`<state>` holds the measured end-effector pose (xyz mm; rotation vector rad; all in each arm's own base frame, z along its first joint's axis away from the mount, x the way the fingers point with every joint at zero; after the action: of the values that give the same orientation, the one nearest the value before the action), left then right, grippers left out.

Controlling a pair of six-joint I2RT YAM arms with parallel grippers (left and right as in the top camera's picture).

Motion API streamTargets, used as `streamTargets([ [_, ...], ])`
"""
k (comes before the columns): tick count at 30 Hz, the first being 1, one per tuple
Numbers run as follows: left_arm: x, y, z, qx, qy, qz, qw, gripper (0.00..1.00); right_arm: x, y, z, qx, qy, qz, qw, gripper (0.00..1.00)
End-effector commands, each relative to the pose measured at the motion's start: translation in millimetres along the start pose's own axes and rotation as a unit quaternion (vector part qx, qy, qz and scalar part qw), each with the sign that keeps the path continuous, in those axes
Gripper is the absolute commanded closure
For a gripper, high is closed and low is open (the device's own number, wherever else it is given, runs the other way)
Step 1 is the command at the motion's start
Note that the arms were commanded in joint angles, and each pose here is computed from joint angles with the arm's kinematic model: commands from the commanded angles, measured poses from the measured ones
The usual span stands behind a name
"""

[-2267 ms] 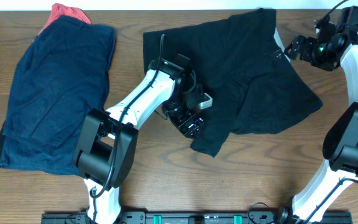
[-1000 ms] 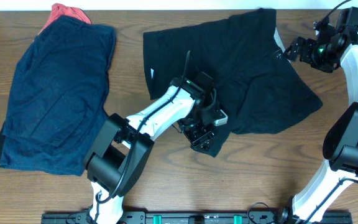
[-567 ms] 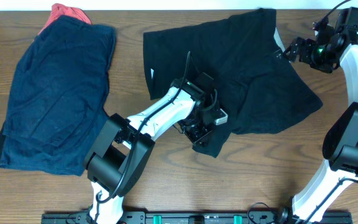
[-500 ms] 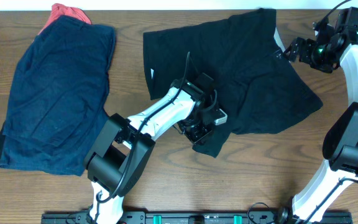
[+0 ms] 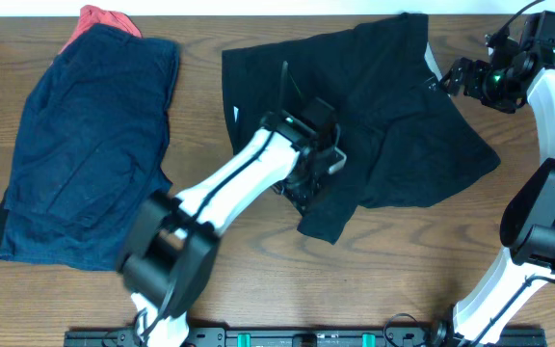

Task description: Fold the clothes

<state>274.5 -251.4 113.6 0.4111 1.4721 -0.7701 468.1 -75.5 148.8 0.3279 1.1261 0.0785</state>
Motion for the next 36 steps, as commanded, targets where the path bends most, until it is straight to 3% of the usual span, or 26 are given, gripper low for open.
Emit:
streamTargets([
  [1,-35.8,5.6,4.8,-0.021,-0.044,0.035,0.998,0.94,-3.9,6.4,2.8,-0.014,-0.005,0.001,1.0,0.01],
  [2,-35.2,6.3,2.1,-0.029,-0.038,0.034,0.998,0.92,-3.9,6.4,2.8,-0.014,-0.005,0.001,1.0,0.01],
  [5,-15.7,7.9,-8.6,-0.047,-0.003,0.022,0.999,0.54,-3.9,6.4,2.6,-0.014,-0.004,0.001,1.0,0.01],
  [8,7.3,4.9,-18.7,-0.056,0.035,-0.006,0.998,0.45,-3.9,6.4,0.9,-0.013,0.0,0.001,1.0,0.01],
  [13,31.8,0.2,-31.2,-0.064,0.079,-0.038,0.994,0.43,-3.9,6.2,-1.9,-0.02,0.006,0.0,1.0,0.01],
  [24,49.4,-18.8,-16.4,-0.048,0.059,-0.132,0.988,0.37,-3.9,6.4,-2.6,-0.019,0.008,0.001,1.0,0.01],
  [31,60.8,-21.2,-19.0,-0.051,0.076,-0.14,0.986,0.34,-3.9,6.5,-2.6,-0.019,0.008,0.001,1.0,0.01],
  [34,61.2,-21.5,-19.1,-0.051,0.077,-0.14,0.986,0.36,-3.9,6.4,-2.3,-0.019,0.007,0.001,1.0,0.01],
  [36,61.3,-22.1,-19.1,-0.05,0.077,-0.14,0.986,0.48,-3.9,6.4,-2.4,-0.019,0.008,0.001,1.0,0.01],
])
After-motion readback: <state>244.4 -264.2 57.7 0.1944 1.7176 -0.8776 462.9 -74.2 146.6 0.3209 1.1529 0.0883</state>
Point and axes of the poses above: each gripper's point midway between its finger pads, its own x axis out along the fingers, its own y axis along the line the jaws close on, z = x × y, the point moved 4 cm from there along -x, back along the fingers, and after that the axes turned 4 degrees about -x, right-handed, at the moved point
